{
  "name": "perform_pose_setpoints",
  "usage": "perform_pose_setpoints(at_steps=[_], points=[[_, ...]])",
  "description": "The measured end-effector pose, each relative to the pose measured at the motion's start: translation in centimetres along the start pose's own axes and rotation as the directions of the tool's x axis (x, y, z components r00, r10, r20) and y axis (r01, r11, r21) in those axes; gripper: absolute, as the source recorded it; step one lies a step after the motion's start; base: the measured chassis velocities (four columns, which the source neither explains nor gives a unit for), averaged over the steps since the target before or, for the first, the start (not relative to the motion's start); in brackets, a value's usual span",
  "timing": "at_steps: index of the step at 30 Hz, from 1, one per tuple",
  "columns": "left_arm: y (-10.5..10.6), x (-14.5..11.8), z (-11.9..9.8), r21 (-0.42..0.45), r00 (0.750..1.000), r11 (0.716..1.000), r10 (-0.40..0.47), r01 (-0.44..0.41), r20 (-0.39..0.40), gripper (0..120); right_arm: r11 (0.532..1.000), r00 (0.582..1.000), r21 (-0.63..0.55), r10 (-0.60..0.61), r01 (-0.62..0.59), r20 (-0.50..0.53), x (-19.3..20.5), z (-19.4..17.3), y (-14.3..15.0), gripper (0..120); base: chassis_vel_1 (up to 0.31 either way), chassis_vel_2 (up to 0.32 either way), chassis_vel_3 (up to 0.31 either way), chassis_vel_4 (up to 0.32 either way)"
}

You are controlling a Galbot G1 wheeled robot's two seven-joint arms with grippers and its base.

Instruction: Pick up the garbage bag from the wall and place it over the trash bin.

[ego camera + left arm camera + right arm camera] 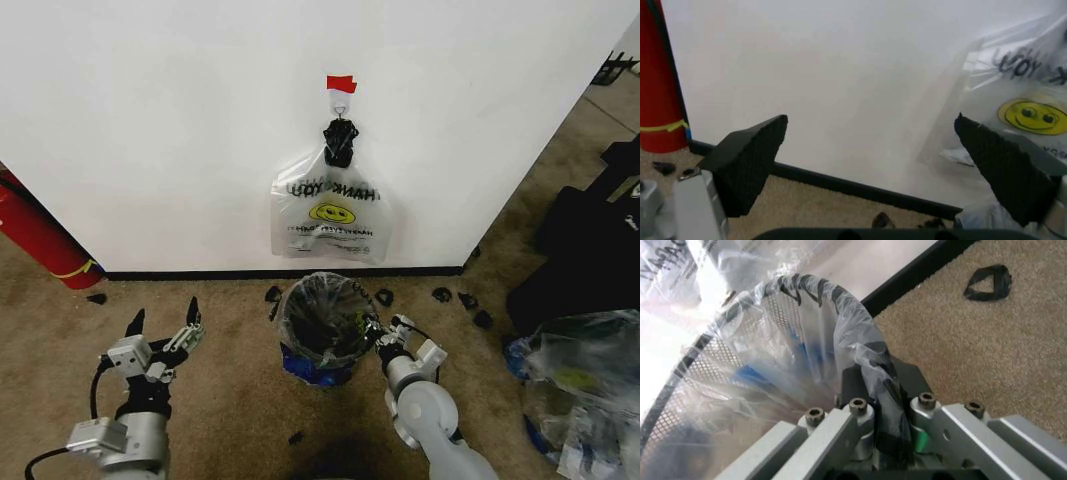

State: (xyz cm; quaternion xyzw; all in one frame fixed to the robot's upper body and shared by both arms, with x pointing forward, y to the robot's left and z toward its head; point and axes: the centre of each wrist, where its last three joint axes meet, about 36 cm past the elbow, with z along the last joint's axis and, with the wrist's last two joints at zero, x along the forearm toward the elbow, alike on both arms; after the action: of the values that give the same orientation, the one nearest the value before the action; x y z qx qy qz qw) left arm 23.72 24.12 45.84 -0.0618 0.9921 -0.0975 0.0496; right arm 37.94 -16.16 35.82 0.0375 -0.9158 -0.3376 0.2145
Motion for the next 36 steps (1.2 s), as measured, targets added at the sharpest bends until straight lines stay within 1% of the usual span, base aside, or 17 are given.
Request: perform_pose_setpoints(at_steps=[2,4,5,6,11,12,13,15,18,19,20,26,29,36], points=[[-0.1,0.0,0.0,-0.001,1.0,1.0,0.005,-0.005,-0.005,99,1.0,1.0,0.001,-0.001,0.001,-0.007,0.1,0.2,-0.1,9,0.0,0.0,0.0,0.0],[-0.2,0.0,0.0,-0.002,1.0,1.0,0.008,-0.008,-0.01,99,1.0,1.0,0.002,-0.002,0.002,-0.012,0.2,0.3,-0.3,19,0.0,0.0,0.0,0.0],[-0.3,0.0,0.0,-0.001,1.0,1.0,0.01,-0.01,-0.012,99,1.0,1.0,0.002,-0.004,0.004,-0.014,0.3,0.4,-0.3,22,0.0,0.0,0.0,0.0],[-0.3,0.0,0.0,-0.001,1.0,1.0,0.01,-0.01,-0.012,99,1.0,1.0,0.002,-0.004,0.004,-0.014,0.3,0.4,-0.3,22,0.0,0.0,0.0,0.0],[-0.8,0.1,0.0,0.006,1.0,1.0,0.022,-0.022,-0.021,99,1.0,1.0,0.005,-0.022,0.022,-0.007,1.0,0.1,-0.3,42,0.0,0.0,0.0,0.0],[-0.8,0.1,0.0,0.006,1.0,1.0,0.022,-0.022,-0.021,99,1.0,1.0,0.005,-0.022,0.022,-0.007,1.0,0.1,-0.3,42,0.0,0.0,0.0,0.0],[-1.0,0.1,0.0,0.007,0.999,1.0,0.025,-0.025,-0.022,99,1.0,1.0,0.006,-0.026,0.026,-0.006,1.1,0.1,-0.4,46,0.0,0.0,0.0,0.0],[-1.4,0.2,0.2,0.01,0.999,0.999,0.035,-0.035,-0.027,99,0.999,0.999,0.01,-0.039,0.039,0.002,1.6,-0.1,-0.4,57,0.0,0.0,0.0,0.0],[-1.8,0.3,0.2,0.013,0.999,0.999,0.044,-0.044,-0.03,99,0.998,0.998,0.013,-0.055,0.055,0.006,1.9,-0.3,-0.7,69,0.0,0.0,0.0,0.0],[-1.8,0.3,0.3,0.013,0.999,0.999,0.045,-0.044,-0.032,99,0.998,0.998,0.014,-0.062,0.061,0.007,2.0,-0.3,-0.8,72,0.0,0.0,0.0,0.0],[-1.8,0.3,0.3,0.013,0.999,0.999,0.045,-0.044,-0.032,99,0.998,0.998,0.014,-0.062,0.061,0.007,2.0,-0.3,-0.8,72,0.0,0.0,0.0,0.0],[-1.8,0.3,0.2,0.006,0.998,0.999,0.048,-0.047,-0.035,99,0.995,0.995,-0.009,-0.098,0.098,-0.004,1.8,-0.1,-1.5,98,0.0,0.0,0.0,0.0],[-1.8,0.3,0.1,0.003,0.998,0.999,0.049,-0.049,-0.034,99,0.993,0.994,-0.025,-0.112,0.112,-0.009,1.6,0.0,-1.8,100,0.0,0.0,0.0,0.0],[-1.9,0.4,-0.1,-0.004,0.998,0.999,0.053,-0.053,-0.031,99,0.988,0.989,-0.041,-0.15,0.149,-0.018,1.4,0.4,-2.4,100,0.0,0.0,0.0,0.0]])
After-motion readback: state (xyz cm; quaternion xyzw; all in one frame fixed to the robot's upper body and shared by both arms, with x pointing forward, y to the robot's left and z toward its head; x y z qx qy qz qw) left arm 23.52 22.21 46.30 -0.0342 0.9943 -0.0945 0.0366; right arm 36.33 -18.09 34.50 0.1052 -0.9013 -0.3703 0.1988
